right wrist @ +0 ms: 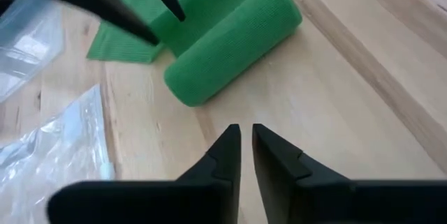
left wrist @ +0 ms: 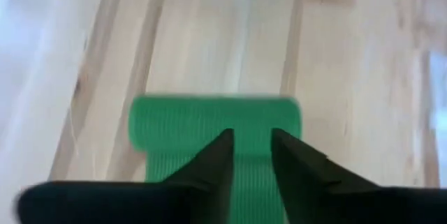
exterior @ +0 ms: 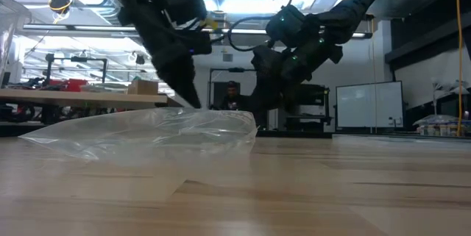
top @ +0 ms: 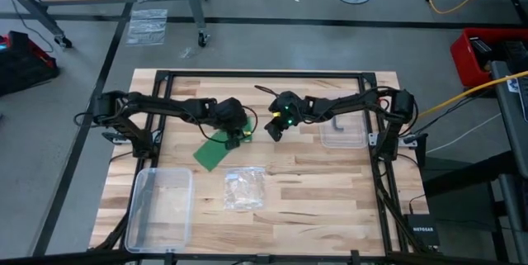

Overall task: Roll bandage
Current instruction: Roll the bandage

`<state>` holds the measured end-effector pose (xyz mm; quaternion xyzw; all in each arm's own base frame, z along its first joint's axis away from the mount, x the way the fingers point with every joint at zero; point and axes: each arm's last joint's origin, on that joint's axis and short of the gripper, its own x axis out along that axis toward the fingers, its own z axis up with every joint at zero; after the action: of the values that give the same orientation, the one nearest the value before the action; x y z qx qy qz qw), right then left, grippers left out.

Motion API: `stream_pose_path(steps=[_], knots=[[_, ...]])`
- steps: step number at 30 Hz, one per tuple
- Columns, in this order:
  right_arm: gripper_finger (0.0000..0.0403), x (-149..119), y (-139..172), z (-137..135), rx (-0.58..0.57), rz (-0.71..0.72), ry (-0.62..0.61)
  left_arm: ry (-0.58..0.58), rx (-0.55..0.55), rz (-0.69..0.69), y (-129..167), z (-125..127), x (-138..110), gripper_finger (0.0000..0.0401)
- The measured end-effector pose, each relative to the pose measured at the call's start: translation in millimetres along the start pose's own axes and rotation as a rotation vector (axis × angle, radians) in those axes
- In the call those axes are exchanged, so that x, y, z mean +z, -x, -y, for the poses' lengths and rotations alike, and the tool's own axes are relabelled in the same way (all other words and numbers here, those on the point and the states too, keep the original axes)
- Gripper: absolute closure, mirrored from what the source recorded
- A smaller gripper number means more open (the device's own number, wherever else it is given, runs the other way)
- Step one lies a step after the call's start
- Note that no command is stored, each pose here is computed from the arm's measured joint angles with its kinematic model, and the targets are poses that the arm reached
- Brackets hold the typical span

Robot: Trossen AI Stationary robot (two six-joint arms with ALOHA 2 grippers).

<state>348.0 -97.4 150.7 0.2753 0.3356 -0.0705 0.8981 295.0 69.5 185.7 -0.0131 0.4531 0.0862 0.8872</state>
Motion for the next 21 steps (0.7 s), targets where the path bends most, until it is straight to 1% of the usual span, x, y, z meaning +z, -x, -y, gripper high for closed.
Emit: stream_pose_path(steps=[2,5,7,9,14,21], knots=[[0.0351,0.2,0.0,0.0,-0.001,0.001,0.001,0.055,0.001,0.042,0.1,0.5,4.1,0.0262],[0.0345,0.1,0.0,0.2,-0.009,0.003,0.002,0.258,0.003,0.055,0.2,-2.4,5.2,0.0231],[0.0343,0.1,0.0,0.3,-0.012,0.004,0.001,0.398,0.009,0.042,0.1,-4.7,3.6,0.0221],[0.0343,-0.4,0.0,0.7,-0.020,0.000,-0.001,0.493,0.011,0.036,0.1,-5.2,2.9,0.0218],[0.0343,-0.5,0.0,0.8,-0.020,0.000,0.001,0.616,0.012,0.010,-1.4,-4.5,0.4,0.0220],[0.0343,-1.9,0.0,1.3,-0.026,-0.016,0.018,0.771,0.021,-0.023,-13.6,-4.2,-3.5,0.0219]])
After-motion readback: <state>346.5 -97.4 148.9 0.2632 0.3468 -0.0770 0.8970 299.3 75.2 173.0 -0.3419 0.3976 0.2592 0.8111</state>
